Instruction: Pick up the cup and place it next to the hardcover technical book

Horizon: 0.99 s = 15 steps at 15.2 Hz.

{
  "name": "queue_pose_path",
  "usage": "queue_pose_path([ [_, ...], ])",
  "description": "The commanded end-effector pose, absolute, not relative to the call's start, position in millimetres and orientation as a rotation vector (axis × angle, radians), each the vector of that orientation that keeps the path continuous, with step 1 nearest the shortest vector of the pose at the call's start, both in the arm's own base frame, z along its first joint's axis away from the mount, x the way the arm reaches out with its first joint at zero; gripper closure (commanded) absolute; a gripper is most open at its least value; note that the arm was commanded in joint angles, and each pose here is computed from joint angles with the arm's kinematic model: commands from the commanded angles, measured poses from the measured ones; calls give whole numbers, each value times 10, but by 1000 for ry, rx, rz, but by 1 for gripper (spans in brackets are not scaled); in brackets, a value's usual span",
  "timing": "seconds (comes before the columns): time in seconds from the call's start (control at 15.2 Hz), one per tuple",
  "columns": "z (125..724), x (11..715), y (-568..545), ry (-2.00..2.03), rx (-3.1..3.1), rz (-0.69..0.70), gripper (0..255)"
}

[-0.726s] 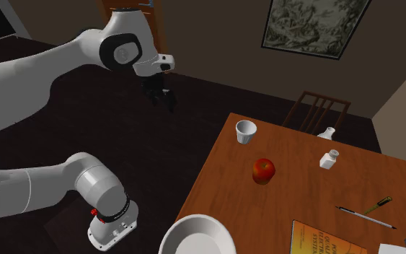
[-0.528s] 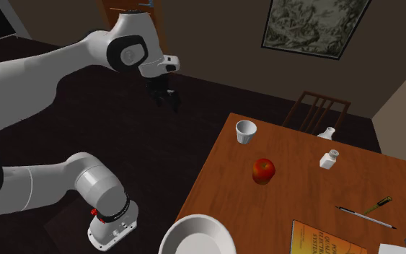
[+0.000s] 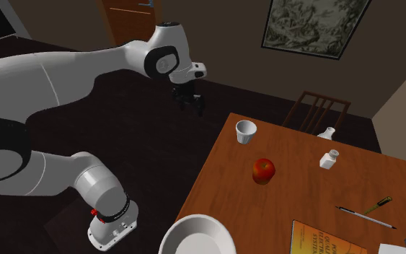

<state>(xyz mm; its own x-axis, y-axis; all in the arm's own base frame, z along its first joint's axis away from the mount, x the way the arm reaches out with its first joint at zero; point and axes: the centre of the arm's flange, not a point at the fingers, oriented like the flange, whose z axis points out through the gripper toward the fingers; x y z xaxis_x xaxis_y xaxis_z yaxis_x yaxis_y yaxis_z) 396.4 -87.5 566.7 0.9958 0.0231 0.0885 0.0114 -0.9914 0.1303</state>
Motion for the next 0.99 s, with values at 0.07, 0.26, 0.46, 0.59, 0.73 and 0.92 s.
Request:
queue_pose_path([
  [0.07, 5476, 4249, -1096, 35, 3000, 137, 0],
  [0.26, 5330, 4529, -1323, 42, 2992, 138, 0],
  [0.46, 5186, 4810, -1550, 50, 2984, 138, 0],
  [0.59, 5091, 4998, -1701, 55, 2979, 138, 0],
  [0.73, 4997, 5187, -1852, 60, 2973, 138, 0],
  [0.92, 4857, 5471, -2078, 68, 2965, 139, 0],
])
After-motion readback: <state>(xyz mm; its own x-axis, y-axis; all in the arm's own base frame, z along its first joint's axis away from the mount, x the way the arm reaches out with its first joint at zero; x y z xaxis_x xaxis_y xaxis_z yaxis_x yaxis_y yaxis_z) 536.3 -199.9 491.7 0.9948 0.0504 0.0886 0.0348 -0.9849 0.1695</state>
